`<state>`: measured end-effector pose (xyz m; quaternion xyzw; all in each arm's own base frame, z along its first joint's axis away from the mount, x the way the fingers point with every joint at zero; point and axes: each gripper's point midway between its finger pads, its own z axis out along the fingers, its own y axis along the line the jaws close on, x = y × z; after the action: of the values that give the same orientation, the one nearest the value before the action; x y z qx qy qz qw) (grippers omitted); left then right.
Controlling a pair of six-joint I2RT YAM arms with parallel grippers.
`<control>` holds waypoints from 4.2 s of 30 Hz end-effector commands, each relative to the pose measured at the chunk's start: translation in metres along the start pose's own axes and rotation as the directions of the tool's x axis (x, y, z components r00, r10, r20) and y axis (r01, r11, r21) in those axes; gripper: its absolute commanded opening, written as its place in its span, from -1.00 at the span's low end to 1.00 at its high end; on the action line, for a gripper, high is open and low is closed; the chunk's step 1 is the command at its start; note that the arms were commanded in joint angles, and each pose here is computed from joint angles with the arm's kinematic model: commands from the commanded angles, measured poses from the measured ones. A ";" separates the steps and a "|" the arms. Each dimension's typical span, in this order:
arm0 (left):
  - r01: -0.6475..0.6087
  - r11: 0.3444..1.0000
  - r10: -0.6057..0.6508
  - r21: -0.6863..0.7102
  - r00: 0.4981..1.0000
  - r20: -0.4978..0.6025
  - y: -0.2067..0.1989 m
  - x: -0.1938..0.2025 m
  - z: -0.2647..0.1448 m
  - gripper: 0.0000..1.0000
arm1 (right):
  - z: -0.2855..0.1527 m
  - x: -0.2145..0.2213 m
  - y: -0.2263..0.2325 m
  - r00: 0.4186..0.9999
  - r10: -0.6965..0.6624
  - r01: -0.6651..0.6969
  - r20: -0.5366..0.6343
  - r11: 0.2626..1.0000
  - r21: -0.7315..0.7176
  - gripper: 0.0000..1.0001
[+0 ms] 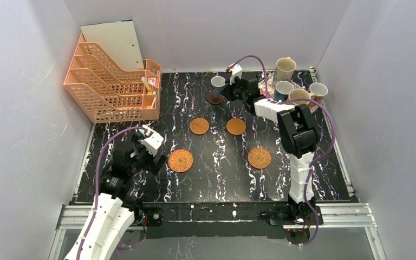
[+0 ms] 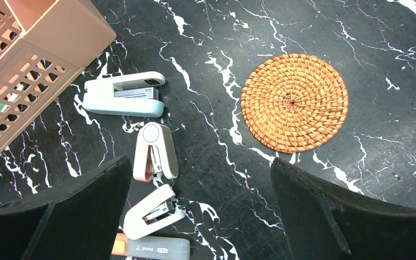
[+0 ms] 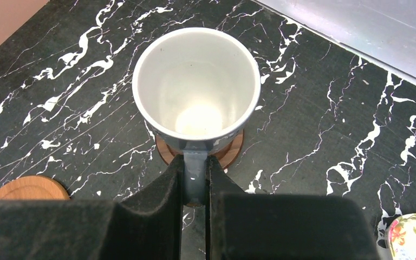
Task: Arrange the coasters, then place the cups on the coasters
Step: Place the cup on the coaster.
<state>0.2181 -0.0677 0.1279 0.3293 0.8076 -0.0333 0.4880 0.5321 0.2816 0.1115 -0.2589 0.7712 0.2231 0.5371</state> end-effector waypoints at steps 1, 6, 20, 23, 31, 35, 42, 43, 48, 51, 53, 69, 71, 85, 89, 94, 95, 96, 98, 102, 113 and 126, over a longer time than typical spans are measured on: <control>0.008 1.000 -0.008 -0.008 1.000 -0.001 0.001 0.003 0.000 0.96 | 0.004 -0.049 -0.003 0.986 -0.071 0.068 0.148 0.997 0.027 -0.97; 0.008 1.000 -0.008 -0.012 1.000 -0.002 0.001 0.003 0.000 0.96 | 0.006 -0.041 0.003 0.989 -0.059 0.059 0.132 0.998 0.002 -0.97; 0.010 1.000 -0.010 -0.013 1.000 0.004 0.001 0.003 -0.001 0.96 | 0.016 -0.014 0.004 0.996 -0.045 0.046 0.077 0.999 -0.010 -0.97; 0.008 1.000 -0.007 -0.012 1.000 0.007 0.001 0.002 -0.001 0.96 | 0.015 -0.012 0.005 0.996 -0.044 0.045 0.073 0.999 -0.013 -0.97; 0.007 1.000 -0.007 -0.013 1.000 0.012 0.001 0.002 -0.003 0.96 | 0.017 -0.003 0.001 0.997 -0.050 0.050 0.051 0.999 0.009 -0.87; 0.006 1.000 -0.006 -0.013 1.000 0.014 0.001 0.001 -0.003 0.96 | 0.017 -0.001 0.000 0.997 -0.050 0.050 0.050 0.999 0.010 -0.86; 0.007 1.000 -0.007 -0.016 1.000 0.018 0.002 0.001 -0.003 0.96 | 0.019 -0.002 0.004 0.998 -0.053 0.053 0.046 0.999 0.001 -0.80; 0.007 1.000 -0.006 -0.016 1.000 0.018 0.002 0.001 -0.003 0.96 | 0.019 -0.001 0.004 0.998 -0.053 0.053 0.043 0.999 0.000 -0.79; 0.008 1.000 -0.007 -0.014 1.000 0.019 0.002 0.001 -0.004 0.96 | 0.021 0.001 0.006 0.998 -0.056 0.056 0.038 0.998 -0.003 -0.75; 0.007 1.000 -0.006 -0.013 1.000 0.020 0.001 0.000 -0.004 0.96 | 0.020 0.000 0.006 0.997 -0.059 0.059 0.039 0.998 -0.001 -0.73; 0.006 1.000 -0.006 -0.012 1.000 0.021 0.001 0.000 -0.003 0.96 | 0.020 0.000 0.007 0.998 -0.059 0.059 0.037 0.998 -0.003 -0.70; 0.005 1.000 -0.004 -0.009 1.000 0.020 0.001 0.001 -0.003 0.96 | 0.022 0.006 0.006 0.997 -0.070 0.070 0.023 0.998 -0.002 -0.58; 0.004 1.000 -0.004 -0.009 1.000 0.022 0.001 0.000 -0.004 0.96 | 0.023 0.007 0.006 0.997 -0.070 0.070 0.020 0.998 -0.002 -0.56; 0.004 1.000 -0.004 -0.010 1.000 0.022 0.001 0.000 -0.004 0.96 | 0.022 0.011 0.006 0.997 -0.078 0.078 0.011 0.997 -0.006 -0.41; 0.005 1.000 -0.005 -0.011 1.000 0.023 0.001 0.000 -0.004 0.96 | 0.021 0.010 0.006 0.997 -0.081 0.081 0.011 0.997 -0.008 -0.40; 0.004 1.000 -0.004 -0.009 1.000 0.022 0.001 0.001 -0.004 0.96 | 0.020 0.010 0.008 0.997 -0.082 0.082 0.011 0.997 -0.014 -0.33; 0.003 1.000 -0.003 -0.008 1.000 0.023 0.000 0.000 -0.004 0.96 | 0.020 0.010 0.008 0.997 -0.082 0.082 0.011 0.996 -0.015 -0.30; 0.004 1.000 -0.004 -0.007 1.000 0.024 0.000 0.000 -0.004 0.96 | 0.019 0.010 0.009 0.996 -0.083 0.083 0.010 0.996 -0.017 -0.26; 0.002 1.000 -0.002 -0.007 1.000 0.023 0.000 0.000 -0.004 0.96 | 0.018 0.010 0.009 0.996 -0.084 0.084 0.010 0.996 -0.019 -0.19; 0.002 1.000 -0.002 -0.005 1.000 0.021 0.000 0.001 -0.003 0.96 | 0.017 0.006 0.011 0.996 -0.091 0.091 0.015 0.996 -0.024 -0.08; 0.002 1.000 -0.002 -0.008 1.000 0.020 0.000 0.001 -0.003 0.96 | 0.009 0.005 0.016 0.996 -0.094 0.094 0.008 0.994 -0.047 0.46; 0.003 1.000 -0.003 -0.009 1.000 0.014 0.001 0.002 -0.003 0.96 | -0.037 -0.028 0.011 0.995 -0.104 0.104 0.001 0.994 -0.016 0.97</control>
<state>0.2178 -0.0651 0.1335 0.3237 0.8018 -0.0295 0.5015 0.5097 0.2833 0.0876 -0.3033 0.7809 0.2063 0.5056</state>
